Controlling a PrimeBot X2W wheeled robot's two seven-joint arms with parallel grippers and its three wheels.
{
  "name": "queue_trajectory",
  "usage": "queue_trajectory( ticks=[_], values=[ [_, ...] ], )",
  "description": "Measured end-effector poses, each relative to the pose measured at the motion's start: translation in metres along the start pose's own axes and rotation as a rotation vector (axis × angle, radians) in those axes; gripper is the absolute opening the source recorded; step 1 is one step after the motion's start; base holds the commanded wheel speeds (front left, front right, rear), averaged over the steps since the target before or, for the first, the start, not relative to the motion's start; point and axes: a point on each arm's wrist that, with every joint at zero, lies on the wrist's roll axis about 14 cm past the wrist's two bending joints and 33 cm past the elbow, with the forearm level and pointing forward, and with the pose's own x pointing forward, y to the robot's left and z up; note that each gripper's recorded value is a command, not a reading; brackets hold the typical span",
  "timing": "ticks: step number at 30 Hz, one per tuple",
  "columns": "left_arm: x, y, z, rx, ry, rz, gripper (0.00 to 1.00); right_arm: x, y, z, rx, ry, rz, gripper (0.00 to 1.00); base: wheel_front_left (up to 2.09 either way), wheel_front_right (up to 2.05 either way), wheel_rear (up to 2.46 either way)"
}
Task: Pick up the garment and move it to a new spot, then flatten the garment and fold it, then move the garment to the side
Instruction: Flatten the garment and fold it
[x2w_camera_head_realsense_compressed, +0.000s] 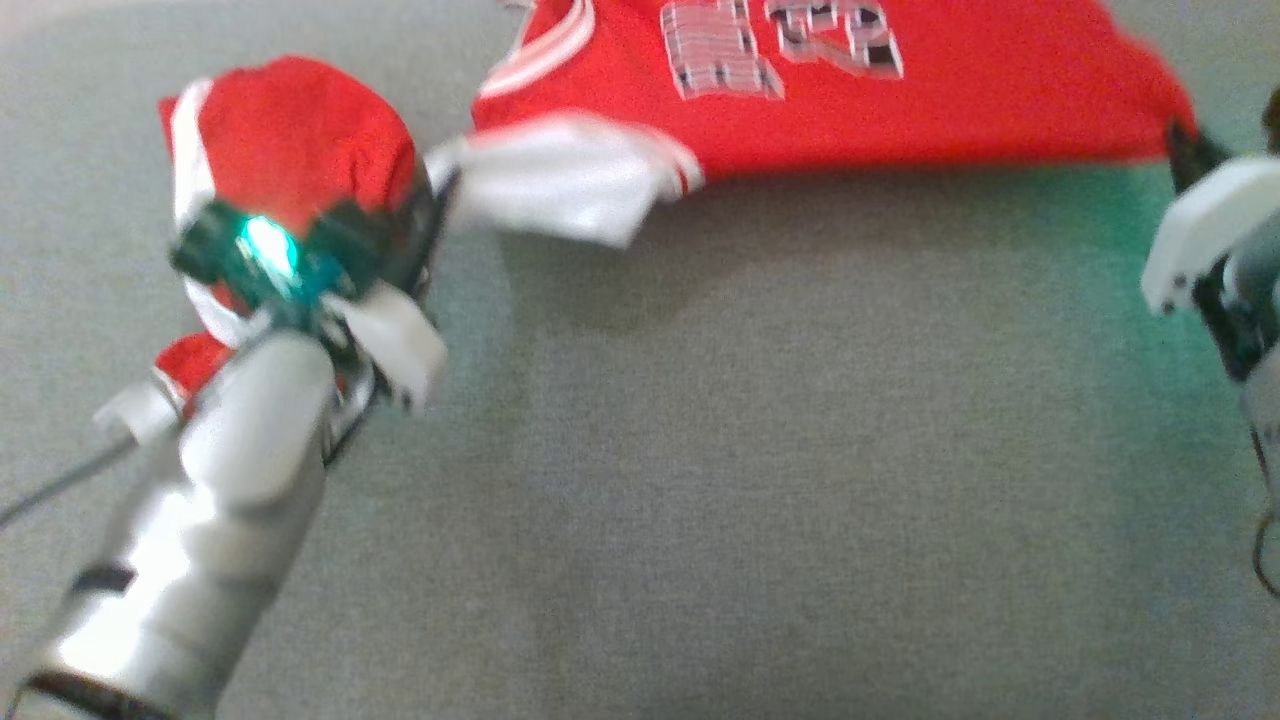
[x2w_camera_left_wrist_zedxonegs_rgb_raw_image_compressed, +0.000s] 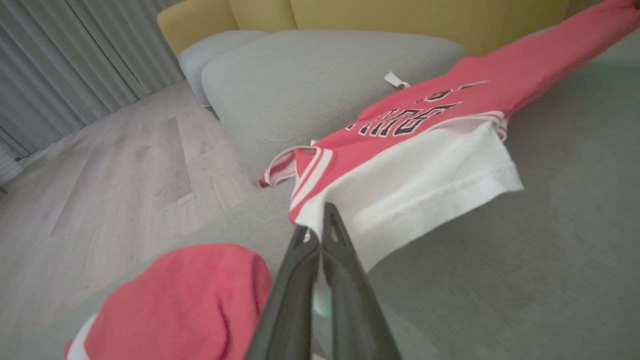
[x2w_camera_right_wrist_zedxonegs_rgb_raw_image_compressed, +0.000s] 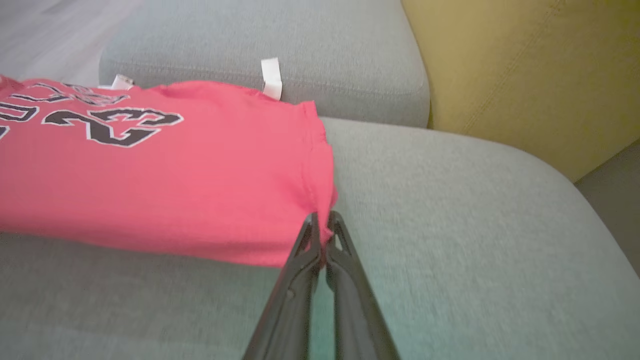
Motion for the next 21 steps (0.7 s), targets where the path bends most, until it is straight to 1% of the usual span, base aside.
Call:
queue_trajectory(
  ticks=[3, 8, 13, 16, 21],
  values=[
    [-0.024, -0.023, -0.010, 0.003, 0.038, -0.051, 0.00, -0.020, -0.001, -0.014, -0.011, 0.052, 0.016, 0.00, 0.00, 0.00, 0.00],
    [-0.061, -0.038, -0.007, 0.007, 0.055, -0.089, 0.00, -0.054, -0.001, -0.035, -0.021, 0.147, 0.057, 0.00, 0.00, 0.00, 0.00],
    [-0.098, -0.073, -0.011, -0.019, 0.085, -0.157, 0.00, -0.087, -0.010, -0.054, 0.007, 0.210, 0.069, 0.00, 0.00, 0.00, 0.00],
    [-0.122, -0.091, -0.015, -0.040, 0.112, -0.179, 0.00, -0.105, -0.008, -0.065, 0.044, 0.236, 0.090, 0.00, 0.00, 0.00, 0.00],
    [-0.154, -0.112, -0.013, -0.068, 0.127, -0.189, 0.00, -0.131, -0.001, -0.086, 0.101, 0.270, 0.128, 0.00, 0.00, 0.00, 0.00]
  ],
)
